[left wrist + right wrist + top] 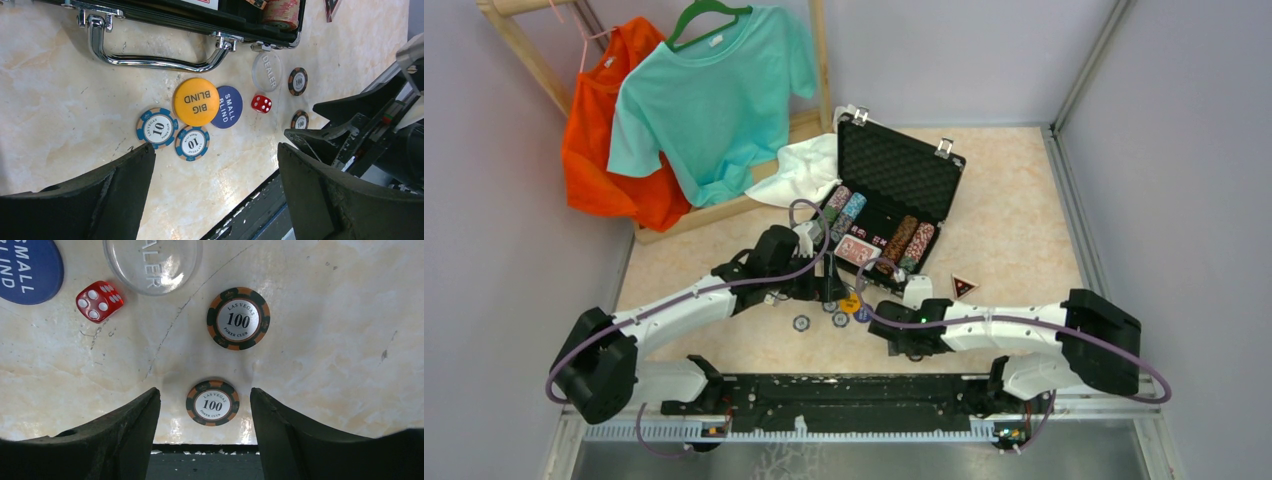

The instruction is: Pack up texas hold em set

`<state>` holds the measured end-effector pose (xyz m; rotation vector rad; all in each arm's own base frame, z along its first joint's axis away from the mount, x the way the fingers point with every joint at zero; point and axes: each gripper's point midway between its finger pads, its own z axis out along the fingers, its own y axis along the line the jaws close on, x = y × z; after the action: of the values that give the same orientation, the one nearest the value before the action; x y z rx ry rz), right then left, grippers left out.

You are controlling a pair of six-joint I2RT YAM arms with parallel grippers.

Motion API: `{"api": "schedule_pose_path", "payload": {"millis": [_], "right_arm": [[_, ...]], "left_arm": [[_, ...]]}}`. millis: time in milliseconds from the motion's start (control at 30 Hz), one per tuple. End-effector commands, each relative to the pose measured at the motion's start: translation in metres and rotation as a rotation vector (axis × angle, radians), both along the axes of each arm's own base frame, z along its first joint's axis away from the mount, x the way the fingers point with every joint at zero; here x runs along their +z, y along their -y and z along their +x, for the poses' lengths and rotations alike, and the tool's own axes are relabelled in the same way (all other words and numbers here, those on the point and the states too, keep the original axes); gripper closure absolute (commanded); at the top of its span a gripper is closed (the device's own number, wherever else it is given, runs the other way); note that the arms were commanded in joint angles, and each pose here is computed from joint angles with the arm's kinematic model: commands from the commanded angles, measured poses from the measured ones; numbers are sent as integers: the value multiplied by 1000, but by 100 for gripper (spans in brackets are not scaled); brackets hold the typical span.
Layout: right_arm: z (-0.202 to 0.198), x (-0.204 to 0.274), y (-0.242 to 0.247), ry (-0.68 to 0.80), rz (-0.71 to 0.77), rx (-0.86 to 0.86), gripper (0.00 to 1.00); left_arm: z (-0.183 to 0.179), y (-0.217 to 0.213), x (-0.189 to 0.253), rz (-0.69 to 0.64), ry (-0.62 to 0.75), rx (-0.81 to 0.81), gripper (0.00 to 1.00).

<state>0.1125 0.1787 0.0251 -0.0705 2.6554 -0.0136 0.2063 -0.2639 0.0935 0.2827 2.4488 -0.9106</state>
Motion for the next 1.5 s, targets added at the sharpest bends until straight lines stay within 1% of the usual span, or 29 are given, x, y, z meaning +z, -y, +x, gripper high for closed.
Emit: {"api": "schedule_pose_path", "payload": {"millis": [0, 233, 333, 433, 800, 1033, 1200, 1400, 1467], "right_arm": [[-3, -8, -5, -22, 28, -23, 33], [-10, -9, -4, -32, 45, -33, 34], [-13, -11, -6, -32, 53, -34, 36], [-16, -16, -7, -41, 49, -31, 38], [-22, -19, -6, -42, 41, -32, 39], [-25, -16, -4, -40, 31, -21, 49], [-27, -18, -5, -45, 31, -17, 50], [-27, -18, -5, -45, 25, -12, 57], [-27, -17, -6, -42, 29, -14, 58]], "left_arm": [[7, 7, 14, -37, 30, -8, 4], [7, 8, 13, -40, 24, -12, 3], [7, 9, 13, -43, 22, -13, 3], [6, 9, 13, -44, 21, -15, 3], [6, 10, 11, -45, 14, -20, 3], [5, 12, 9, -49, 5, -29, 3], [6, 12, 8, -47, 3, -26, 4], [4, 11, 6, -43, -1, -26, 3], [4, 11, 6, -44, -2, -27, 4]]}}
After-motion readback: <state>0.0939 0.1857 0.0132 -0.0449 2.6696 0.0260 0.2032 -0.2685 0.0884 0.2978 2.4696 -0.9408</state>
